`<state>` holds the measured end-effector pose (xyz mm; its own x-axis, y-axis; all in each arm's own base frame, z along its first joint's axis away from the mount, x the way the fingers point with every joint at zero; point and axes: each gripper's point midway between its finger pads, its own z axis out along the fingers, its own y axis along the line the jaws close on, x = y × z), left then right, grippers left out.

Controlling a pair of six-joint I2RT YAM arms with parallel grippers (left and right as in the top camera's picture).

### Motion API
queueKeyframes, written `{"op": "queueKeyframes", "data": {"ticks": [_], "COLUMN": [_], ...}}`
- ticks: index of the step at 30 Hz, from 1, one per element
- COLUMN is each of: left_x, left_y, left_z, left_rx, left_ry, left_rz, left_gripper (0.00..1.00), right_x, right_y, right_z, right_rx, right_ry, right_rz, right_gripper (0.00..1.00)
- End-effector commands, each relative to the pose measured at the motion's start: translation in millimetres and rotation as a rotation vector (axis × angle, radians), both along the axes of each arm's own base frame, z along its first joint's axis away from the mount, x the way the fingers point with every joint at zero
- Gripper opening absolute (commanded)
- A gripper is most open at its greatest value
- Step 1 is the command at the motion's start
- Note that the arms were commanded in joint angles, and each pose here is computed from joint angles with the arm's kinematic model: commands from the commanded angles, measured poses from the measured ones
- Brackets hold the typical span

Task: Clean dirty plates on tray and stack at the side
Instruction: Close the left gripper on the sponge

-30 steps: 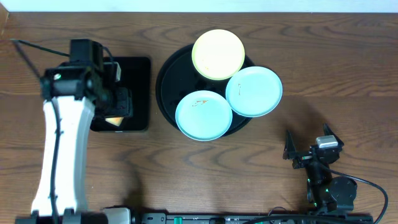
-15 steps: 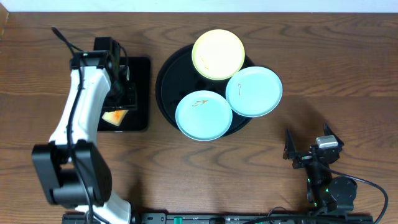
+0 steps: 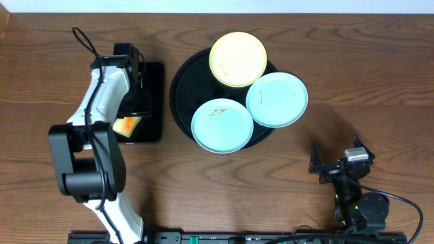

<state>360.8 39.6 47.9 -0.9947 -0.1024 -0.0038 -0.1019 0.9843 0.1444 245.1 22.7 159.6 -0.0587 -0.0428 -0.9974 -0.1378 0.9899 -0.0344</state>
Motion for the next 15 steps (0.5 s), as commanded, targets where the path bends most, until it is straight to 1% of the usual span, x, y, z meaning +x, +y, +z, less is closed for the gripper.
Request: {"op": "queueKeyframes", "data": {"ticks": [1, 5, 10, 12, 13, 15], "left_x": [-1, 0, -1, -1, -1, -2], "left_y": [7, 11, 16, 16, 14, 13], "left_z": [-10, -21, -23, -23, -23, -25], "left_rx": [0.034, 0.034, 0.033, 0.031, 0.021, 0.019], "left_ry": [0.023, 0.039, 0.044, 0.044, 0.043, 0.041], "left_rz": [0.011, 0.021, 0.037, 0.037, 0.039, 0.059], "left_gripper": [0.63, 0.63, 0.62, 0.61, 0.58, 0.58], "right_x": [0, 0, 0, 0, 0, 0], "right_y": [1, 1, 1, 1, 1, 1], "right_z": [0, 0, 0, 0, 0, 0], "right_rx": [0.014, 0.014, 0.014, 0.014, 0.014, 0.014], "right_ry": [0.001, 0.001, 0.001, 0.001, 0.001, 0.001], "right_rz": [0.008, 0.008, 0.008, 0.008, 0.008, 0.008], "right_gripper": [0.99, 0.99, 0.99, 0.99, 0.99, 0.99]}}
